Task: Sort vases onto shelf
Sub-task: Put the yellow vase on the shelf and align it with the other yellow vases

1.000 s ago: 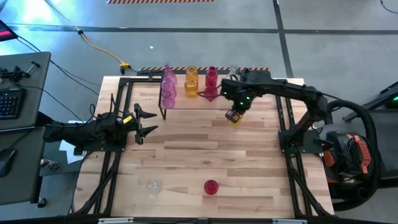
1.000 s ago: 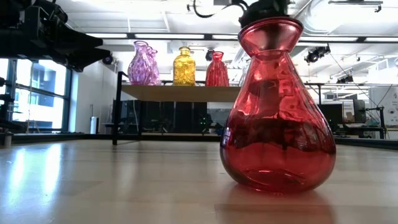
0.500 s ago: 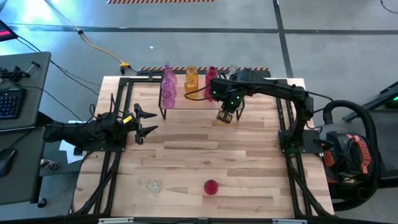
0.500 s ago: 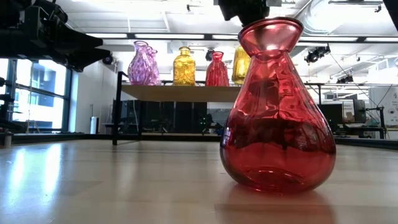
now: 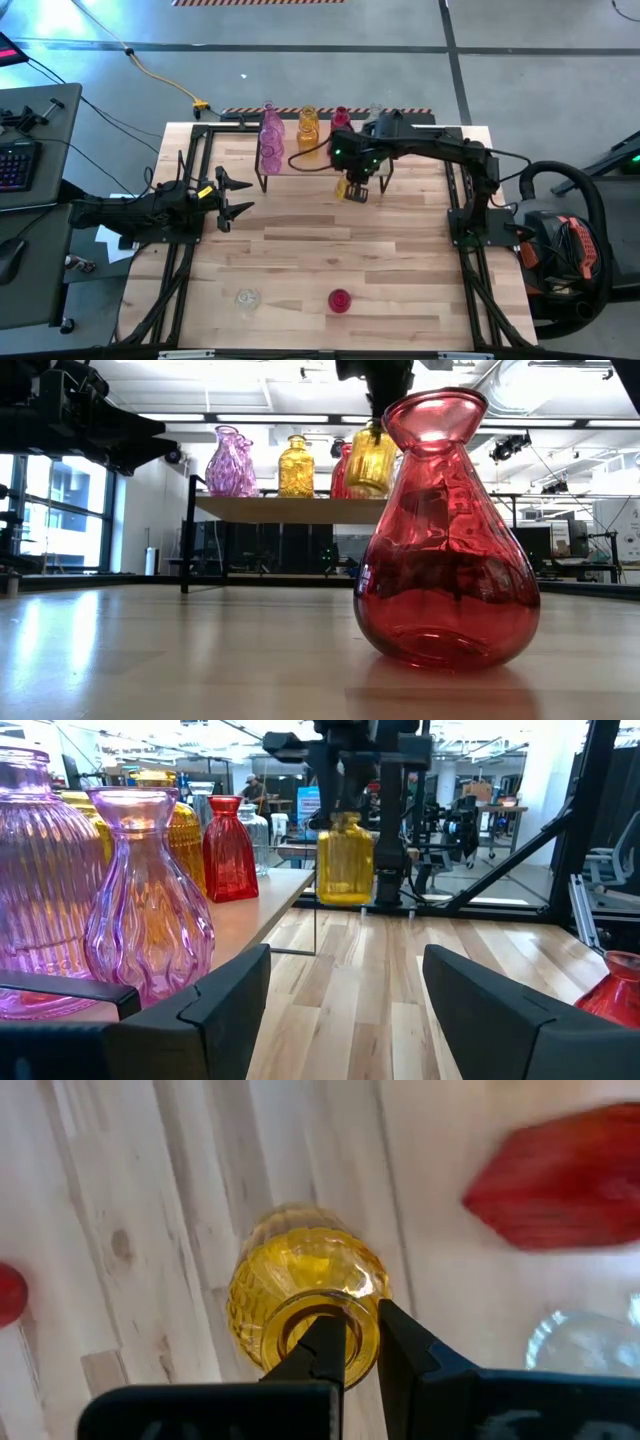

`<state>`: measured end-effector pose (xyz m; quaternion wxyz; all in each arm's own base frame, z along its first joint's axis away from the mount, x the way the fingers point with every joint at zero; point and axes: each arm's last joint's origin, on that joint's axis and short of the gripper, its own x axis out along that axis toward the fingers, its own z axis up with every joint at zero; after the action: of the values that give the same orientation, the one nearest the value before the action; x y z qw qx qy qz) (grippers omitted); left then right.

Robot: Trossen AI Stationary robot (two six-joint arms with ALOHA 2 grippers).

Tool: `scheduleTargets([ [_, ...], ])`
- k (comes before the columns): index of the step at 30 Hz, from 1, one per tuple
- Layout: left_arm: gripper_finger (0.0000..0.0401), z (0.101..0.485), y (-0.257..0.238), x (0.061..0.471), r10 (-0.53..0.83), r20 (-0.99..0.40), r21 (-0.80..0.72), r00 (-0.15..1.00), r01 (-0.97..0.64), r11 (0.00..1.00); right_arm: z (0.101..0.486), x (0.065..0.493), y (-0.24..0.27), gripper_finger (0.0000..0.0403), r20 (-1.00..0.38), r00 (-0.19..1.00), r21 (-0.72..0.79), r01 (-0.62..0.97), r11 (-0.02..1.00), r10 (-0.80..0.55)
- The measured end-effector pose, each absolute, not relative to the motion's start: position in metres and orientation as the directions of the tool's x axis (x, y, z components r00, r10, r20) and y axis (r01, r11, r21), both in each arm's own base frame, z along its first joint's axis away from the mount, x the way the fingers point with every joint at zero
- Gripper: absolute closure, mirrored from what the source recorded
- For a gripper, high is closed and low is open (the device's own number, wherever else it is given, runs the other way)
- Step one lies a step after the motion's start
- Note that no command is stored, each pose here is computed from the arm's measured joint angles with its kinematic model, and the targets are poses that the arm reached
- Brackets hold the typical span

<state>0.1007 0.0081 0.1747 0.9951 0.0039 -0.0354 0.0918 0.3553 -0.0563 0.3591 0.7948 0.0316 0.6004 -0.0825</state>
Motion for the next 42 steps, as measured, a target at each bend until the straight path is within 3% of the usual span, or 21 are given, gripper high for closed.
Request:
scheduleTargets([
  [16,0.0146,0.175,0.008,0.101,0.182,0.071,0.001,0.981,-0.183,0.983,0.297,0.412,-0.015,0.0395,-0.961,0.226,-0.091,0.291,0.952,-0.161],
  [26,0.0146,0.175,0.008,0.101,0.182,0.071,0.001,0.981,-0.183,0.983,0.257,0.427,-0.015,0.0395,-0.981,0.109,-0.105,0.387,0.916,-0.159],
  [42,0.0146,0.175,0.008,0.101,0.182,0.071,0.001,0.981,-0.183,0.983,0.238,0.439,-0.005,0.0374,-0.984,0.116,-0.073,0.425,0.902,-0.134],
])
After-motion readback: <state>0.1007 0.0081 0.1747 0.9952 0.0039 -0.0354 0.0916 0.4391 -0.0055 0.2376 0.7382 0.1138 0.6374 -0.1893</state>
